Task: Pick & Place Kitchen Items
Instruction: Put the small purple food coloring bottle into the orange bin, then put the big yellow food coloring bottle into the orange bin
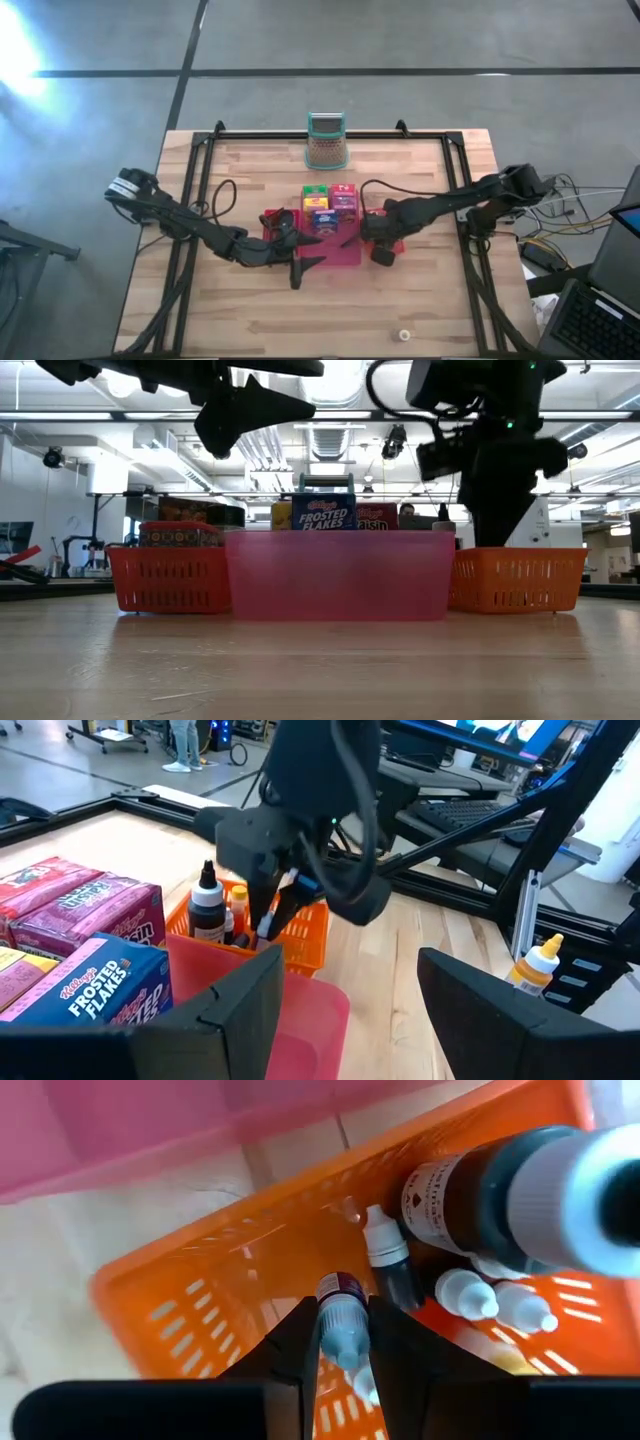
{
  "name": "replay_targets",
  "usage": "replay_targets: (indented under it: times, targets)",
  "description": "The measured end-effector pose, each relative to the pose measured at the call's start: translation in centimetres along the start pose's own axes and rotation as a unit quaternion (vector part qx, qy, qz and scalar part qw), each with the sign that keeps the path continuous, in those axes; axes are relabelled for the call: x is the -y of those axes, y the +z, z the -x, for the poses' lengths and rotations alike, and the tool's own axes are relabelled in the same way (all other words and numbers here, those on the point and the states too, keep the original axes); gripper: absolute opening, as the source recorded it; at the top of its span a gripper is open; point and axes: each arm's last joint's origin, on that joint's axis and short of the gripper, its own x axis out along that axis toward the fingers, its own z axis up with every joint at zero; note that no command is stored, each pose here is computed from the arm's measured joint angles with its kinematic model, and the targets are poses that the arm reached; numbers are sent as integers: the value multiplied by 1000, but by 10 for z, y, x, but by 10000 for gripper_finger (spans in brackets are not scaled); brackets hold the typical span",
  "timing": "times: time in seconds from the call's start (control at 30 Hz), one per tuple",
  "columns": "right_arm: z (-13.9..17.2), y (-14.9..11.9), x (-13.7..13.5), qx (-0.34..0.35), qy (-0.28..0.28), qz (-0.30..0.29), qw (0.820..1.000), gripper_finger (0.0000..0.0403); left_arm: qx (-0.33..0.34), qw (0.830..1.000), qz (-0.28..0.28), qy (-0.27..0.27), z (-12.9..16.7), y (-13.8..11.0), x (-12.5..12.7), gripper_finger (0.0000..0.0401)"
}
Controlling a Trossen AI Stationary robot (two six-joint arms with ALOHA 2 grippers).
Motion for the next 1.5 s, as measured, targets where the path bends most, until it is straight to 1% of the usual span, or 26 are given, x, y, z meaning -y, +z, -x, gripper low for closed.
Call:
replay_targets:
  times: [0.17, 0.33, 0.5, 0.83, 1.2, 1.33, 1.5]
  targets:
    - [-13, 3, 3, -18, -11, 3, 1000, 71, -1, 1000, 0, 0, 0, 0, 0, 236]
    - [-20, 5, 5, -34, -6, 3, 999, 65, -2, 1000, 0, 1, 0, -1, 0, 236]
    - [-22, 5, 4, -36, -3, 7, 999, 84, -2, 1000, 0, 1, 0, -1, 0, 236]
    - [-19, 6, 4, -23, 4, 15, 1000, 124, -2, 1000, 0, 1, 0, -1, 0, 236]
    - [-17, 7, 5, -16, -5, 17, 1000, 160, -4, 1000, 0, 1, 0, -1, 0, 236]
    - [-11, 7, 5, -5, -12, 17, 1000, 167, -4, 1000, 0, 1, 0, -1, 0, 236]
    - [5, 7, 2, 2, -9, 25, 1000, 171, -7, 1000, -3, 2, 0, -2, -1, 236]
